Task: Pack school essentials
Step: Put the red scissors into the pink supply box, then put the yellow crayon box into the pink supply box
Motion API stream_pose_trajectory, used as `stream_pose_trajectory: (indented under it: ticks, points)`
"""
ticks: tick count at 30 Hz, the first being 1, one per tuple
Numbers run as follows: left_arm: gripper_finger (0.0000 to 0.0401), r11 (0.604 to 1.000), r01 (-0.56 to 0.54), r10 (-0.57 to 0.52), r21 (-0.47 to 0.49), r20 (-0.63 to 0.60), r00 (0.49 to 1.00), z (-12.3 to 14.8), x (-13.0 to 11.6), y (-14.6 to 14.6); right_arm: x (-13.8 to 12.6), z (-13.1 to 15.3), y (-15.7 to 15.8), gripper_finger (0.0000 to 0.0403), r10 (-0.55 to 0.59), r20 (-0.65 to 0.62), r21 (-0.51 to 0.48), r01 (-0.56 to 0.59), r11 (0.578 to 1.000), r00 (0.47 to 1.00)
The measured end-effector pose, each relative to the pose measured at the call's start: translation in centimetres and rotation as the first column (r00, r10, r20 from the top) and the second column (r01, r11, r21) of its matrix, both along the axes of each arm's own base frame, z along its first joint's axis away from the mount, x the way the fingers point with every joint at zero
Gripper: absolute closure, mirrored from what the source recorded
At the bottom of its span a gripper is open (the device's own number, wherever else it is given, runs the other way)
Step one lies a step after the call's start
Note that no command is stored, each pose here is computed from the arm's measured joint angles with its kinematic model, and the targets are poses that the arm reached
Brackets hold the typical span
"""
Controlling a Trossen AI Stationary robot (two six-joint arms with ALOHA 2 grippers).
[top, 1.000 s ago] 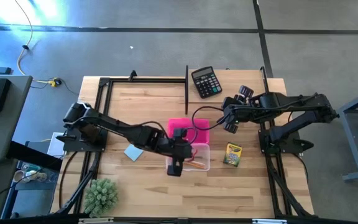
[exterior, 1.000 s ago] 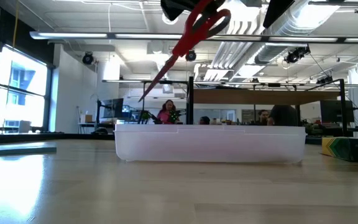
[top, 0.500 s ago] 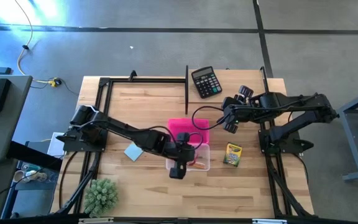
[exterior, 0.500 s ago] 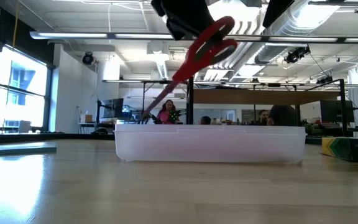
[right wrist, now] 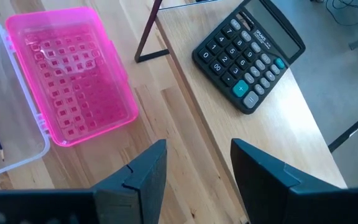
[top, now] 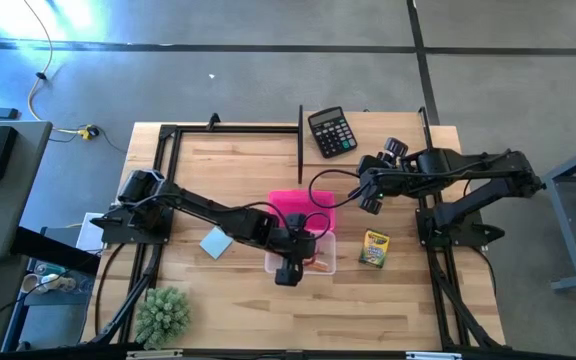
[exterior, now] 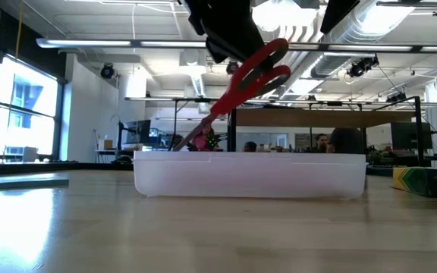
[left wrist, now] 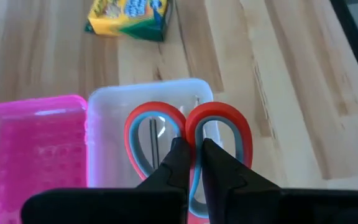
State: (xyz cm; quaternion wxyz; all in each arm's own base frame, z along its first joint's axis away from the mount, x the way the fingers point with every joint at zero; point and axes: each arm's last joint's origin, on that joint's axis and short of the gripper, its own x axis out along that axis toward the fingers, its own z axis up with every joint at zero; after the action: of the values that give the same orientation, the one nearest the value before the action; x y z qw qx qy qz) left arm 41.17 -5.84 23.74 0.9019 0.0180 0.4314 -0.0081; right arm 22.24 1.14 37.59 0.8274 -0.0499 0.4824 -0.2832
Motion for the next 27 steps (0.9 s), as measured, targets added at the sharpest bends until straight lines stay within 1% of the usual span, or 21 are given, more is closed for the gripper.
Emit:
stream_pose_trajectory:
  ticks: [4,11,17,21,23,27]
  points:
    - [0.0375,1.0,-0.004,0.004,-0.007,0.001,1.0,0.0,0.0,0.1,0.0,0.0,0.0,0.0233,0.002,-0.001,0.0,-0.002,1.0,1.0]
    - [0.034,0.996,-0.081,0.082,-0.042,0.007,0.997,0.0,0.2,0.9,0.0,0.0,0.0,0.0233,0.01,-0.007,-0.003,-0.01,1.0,1.0]
    - [0.0312,0.993,-0.108,0.109,-0.046,0.007,0.994,0.0,0.3,1.8,0.0,0.0,0.0,0.0233,0.016,-0.012,-0.006,-0.017,1.0,1.0]
    - [0.0298,0.993,-0.109,0.109,-0.05,0.007,0.994,0.0,0.3,2.0,-0.1,0.0,0.0,0.0233,0.02,-0.024,-0.007,-0.02,1.0,1.0]
    - [0.0296,0.994,-0.09,0.09,-0.056,-0.004,0.996,0.2,0.3,2.0,-0.2,-0.1,0.0,0.0233,0.022,-0.04,-0.003,-0.022,1.0,0.999]
    - [0.0301,0.998,-0.058,0.057,-0.038,-0.009,0.998,1.6,0.4,1.9,-0.4,-0.2,0.0,0.0233,0.032,-0.068,0.027,-0.03,0.999,0.997]
